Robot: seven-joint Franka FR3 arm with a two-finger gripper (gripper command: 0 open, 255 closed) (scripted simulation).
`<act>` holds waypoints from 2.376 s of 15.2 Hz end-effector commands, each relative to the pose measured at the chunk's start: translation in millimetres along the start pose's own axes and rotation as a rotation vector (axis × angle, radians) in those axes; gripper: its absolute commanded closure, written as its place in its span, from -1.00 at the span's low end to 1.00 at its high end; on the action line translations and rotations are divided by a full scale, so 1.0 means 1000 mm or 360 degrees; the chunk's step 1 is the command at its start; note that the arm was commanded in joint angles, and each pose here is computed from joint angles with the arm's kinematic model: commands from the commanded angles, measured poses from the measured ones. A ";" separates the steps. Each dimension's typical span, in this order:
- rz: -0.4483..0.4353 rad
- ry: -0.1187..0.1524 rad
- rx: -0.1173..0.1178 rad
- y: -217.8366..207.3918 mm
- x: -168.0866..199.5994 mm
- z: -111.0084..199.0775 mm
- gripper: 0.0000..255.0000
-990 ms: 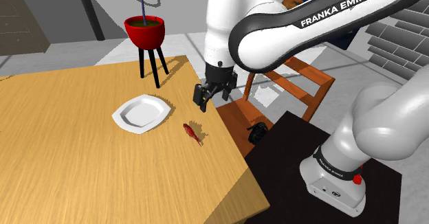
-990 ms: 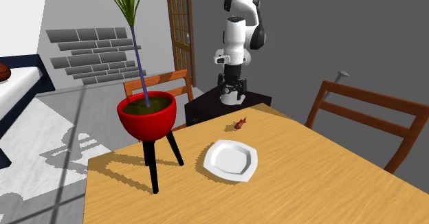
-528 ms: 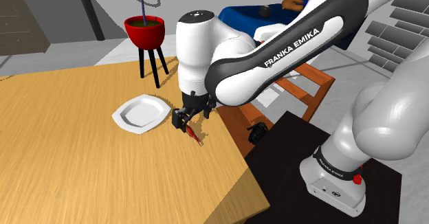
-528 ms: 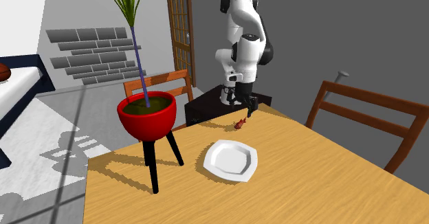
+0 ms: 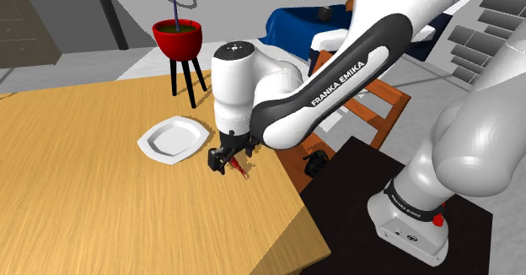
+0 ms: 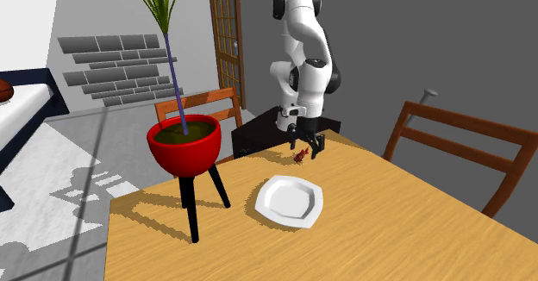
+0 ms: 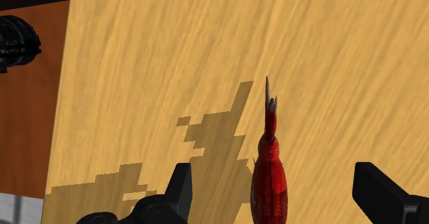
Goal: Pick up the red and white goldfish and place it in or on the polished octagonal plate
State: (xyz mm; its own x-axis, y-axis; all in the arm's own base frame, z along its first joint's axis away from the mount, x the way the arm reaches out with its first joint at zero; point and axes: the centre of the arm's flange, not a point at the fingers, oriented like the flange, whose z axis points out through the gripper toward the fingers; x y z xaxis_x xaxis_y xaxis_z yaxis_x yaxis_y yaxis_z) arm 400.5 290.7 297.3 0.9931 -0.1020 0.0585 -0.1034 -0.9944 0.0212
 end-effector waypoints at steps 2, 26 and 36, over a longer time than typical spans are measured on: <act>0.0000 0.0001 0.0001 0.000 0.001 0.007 -1.00; 0.0000 0.0001 0.0001 0.001 0.003 -0.036 1.00; 0.0000 0.0001 0.0001 -0.003 0.018 -0.082 1.00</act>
State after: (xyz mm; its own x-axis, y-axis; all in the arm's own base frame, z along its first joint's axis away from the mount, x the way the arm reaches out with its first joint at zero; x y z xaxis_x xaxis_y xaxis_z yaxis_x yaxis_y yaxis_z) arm 406.4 293.1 377.2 0.9930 -0.1019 0.0594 -0.1032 -0.9944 0.0203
